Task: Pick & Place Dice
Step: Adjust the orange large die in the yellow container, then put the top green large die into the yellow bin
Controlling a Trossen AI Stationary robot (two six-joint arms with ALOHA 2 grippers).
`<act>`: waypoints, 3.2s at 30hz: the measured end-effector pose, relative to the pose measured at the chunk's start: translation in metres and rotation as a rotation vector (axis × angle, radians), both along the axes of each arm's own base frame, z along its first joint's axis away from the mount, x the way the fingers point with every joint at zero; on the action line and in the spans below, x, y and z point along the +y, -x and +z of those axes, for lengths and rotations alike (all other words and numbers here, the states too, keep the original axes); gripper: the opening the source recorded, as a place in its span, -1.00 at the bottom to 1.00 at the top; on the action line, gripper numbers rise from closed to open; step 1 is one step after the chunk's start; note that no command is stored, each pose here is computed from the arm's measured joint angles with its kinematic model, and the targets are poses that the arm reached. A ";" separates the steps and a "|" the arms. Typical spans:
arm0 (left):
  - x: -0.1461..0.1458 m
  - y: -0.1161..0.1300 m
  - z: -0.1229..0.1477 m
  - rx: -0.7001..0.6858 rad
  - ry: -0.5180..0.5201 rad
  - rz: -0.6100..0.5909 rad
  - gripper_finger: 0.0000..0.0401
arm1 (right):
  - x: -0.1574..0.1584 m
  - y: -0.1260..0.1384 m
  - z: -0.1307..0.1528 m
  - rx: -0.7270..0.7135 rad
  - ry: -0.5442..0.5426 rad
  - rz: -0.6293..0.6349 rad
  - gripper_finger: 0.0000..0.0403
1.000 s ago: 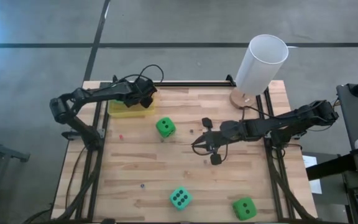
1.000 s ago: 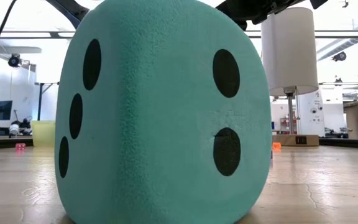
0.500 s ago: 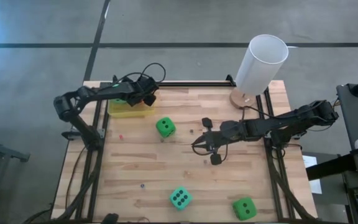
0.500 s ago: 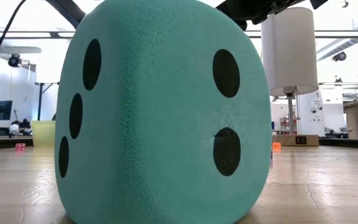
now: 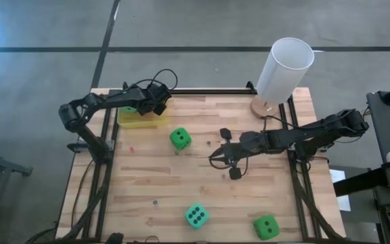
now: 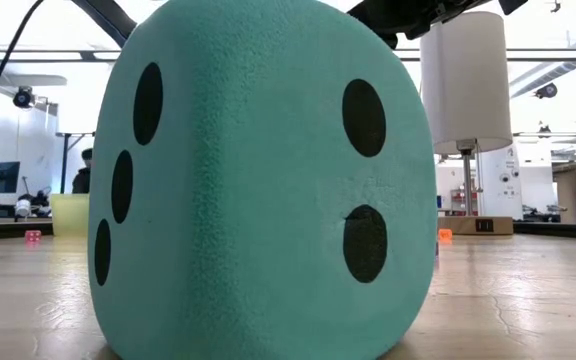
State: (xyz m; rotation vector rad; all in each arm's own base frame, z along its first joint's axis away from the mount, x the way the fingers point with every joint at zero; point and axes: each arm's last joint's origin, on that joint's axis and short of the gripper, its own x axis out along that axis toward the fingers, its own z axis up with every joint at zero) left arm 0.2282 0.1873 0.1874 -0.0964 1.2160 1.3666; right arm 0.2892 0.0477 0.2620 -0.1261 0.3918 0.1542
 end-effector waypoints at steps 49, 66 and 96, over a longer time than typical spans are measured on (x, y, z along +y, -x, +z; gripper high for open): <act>-0.161 -0.022 0.099 -0.648 0.316 -0.537 0.90 | 0.000 0.002 -0.003 0.031 0.028 0.010 -0.86; -0.157 -0.083 0.078 -0.429 0.440 -0.558 0.92 | 0.000 0.012 0.005 0.039 0.018 0.014 -0.86; -0.126 -0.109 0.027 -0.291 0.567 -0.530 0.91 | 0.004 0.012 0.005 0.035 0.027 0.030 -0.86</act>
